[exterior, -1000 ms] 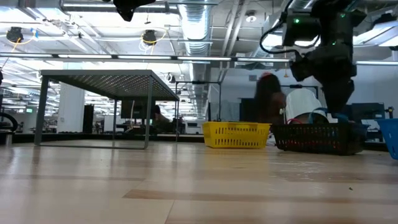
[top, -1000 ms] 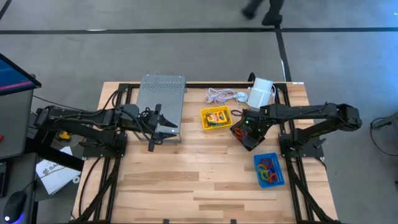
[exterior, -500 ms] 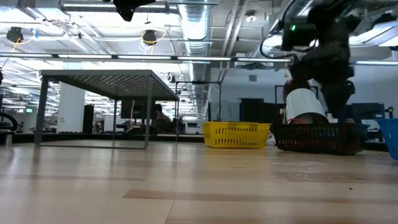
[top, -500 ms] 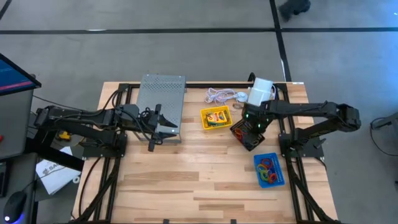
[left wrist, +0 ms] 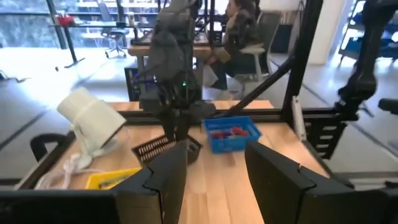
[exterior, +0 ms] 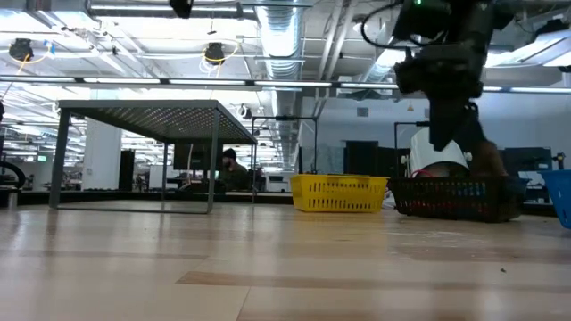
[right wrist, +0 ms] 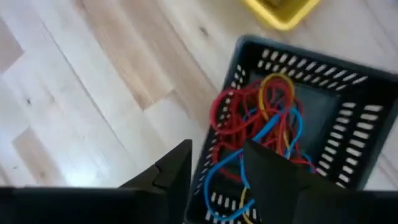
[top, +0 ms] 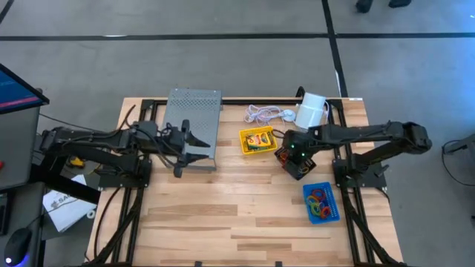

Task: Pick & Place Office Desk Supplies
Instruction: Put the black bin with rubber bands on the shelf

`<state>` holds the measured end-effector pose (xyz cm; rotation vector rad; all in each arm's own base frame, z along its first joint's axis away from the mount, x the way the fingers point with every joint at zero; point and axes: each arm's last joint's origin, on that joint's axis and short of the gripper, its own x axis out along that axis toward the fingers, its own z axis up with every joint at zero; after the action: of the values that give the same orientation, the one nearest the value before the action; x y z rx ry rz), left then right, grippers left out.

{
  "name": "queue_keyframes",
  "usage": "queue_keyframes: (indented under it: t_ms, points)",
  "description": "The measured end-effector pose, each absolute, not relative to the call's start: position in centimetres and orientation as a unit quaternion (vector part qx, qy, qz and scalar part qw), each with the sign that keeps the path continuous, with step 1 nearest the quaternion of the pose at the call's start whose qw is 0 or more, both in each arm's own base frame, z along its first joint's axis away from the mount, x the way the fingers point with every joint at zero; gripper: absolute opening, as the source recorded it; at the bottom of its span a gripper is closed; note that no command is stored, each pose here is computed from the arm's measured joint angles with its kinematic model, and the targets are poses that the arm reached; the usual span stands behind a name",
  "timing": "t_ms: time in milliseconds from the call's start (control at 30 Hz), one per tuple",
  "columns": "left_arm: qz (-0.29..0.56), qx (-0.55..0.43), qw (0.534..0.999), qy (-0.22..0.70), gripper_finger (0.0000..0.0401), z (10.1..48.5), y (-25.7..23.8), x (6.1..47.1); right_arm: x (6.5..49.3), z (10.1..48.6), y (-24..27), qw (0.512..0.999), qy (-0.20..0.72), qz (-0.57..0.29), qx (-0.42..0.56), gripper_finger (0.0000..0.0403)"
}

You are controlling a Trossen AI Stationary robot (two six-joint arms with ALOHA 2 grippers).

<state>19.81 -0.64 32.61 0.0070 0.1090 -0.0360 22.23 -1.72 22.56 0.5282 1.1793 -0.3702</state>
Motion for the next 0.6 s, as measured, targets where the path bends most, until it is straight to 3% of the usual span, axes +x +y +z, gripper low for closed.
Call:
queue_keyframes:
  t_ms: [300, 600]
  points:
    - [-0.029, -0.007, 0.999, 0.032, 0.0158, 33.4, -0.8, 18.6, 22.6, 23.3, 0.9, 0.787, 0.545, -0.183, 0.224, 0.0113]
    - [-0.027, 0.0, 0.999, 0.024, 0.0158, 33.7, -0.7, 18.2, 24.0, 20.4, 3.5, 0.731, 0.634, -0.167, 0.187, 0.0113]
